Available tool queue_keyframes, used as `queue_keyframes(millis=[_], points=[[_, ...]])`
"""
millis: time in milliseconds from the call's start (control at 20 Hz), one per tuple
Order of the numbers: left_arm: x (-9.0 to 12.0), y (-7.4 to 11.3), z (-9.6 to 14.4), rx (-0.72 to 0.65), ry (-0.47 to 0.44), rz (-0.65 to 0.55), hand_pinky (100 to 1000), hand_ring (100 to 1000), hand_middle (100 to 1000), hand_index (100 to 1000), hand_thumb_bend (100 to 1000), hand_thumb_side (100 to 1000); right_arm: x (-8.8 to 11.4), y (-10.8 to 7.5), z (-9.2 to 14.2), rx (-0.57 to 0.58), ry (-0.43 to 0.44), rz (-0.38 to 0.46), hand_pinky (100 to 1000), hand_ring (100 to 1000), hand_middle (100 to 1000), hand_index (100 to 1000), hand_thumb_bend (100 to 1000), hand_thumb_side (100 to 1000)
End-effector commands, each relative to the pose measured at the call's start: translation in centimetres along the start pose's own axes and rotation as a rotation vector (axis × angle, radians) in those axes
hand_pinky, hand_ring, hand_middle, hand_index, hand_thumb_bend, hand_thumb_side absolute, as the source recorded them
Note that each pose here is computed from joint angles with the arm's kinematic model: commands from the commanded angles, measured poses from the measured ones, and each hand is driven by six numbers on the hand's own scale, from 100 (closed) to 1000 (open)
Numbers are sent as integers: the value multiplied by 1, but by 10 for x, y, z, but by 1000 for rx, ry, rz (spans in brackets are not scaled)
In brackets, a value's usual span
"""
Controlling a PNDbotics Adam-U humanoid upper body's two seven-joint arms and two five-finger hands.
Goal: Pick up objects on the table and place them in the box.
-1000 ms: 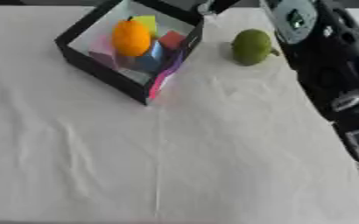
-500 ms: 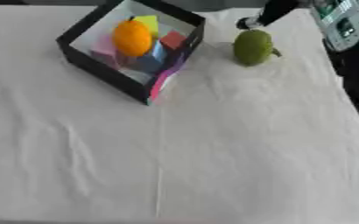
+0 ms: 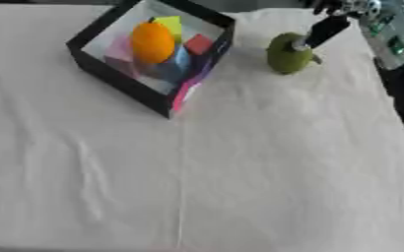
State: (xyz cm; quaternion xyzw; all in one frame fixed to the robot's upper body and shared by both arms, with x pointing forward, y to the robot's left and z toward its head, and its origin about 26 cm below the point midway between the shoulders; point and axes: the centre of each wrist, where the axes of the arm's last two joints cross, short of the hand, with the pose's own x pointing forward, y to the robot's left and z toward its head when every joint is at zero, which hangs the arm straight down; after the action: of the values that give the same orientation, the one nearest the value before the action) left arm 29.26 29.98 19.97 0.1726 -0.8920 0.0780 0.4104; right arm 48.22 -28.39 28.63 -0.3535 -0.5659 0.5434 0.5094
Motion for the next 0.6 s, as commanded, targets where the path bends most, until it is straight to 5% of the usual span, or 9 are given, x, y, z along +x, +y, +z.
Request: queue_keyframes(millis=[50, 200, 600], points=[[9, 3, -7, -7, -43, -13, 570, 731, 734, 805, 391, 709, 0, -17, 4, -14, 1, 29, 869, 854, 853, 926, 503, 279], [10, 3, -7, -8, -43, -13, 570, 731, 734, 805, 391, 710, -2, -20, 4, 18, 12, 25, 864, 848, 846, 917, 446, 276], [12, 0, -9, -19, -54, -3, 568, 731, 733, 804, 390, 711, -10, -14, -1, 54, 96, 44, 865, 852, 841, 913, 462, 274]])
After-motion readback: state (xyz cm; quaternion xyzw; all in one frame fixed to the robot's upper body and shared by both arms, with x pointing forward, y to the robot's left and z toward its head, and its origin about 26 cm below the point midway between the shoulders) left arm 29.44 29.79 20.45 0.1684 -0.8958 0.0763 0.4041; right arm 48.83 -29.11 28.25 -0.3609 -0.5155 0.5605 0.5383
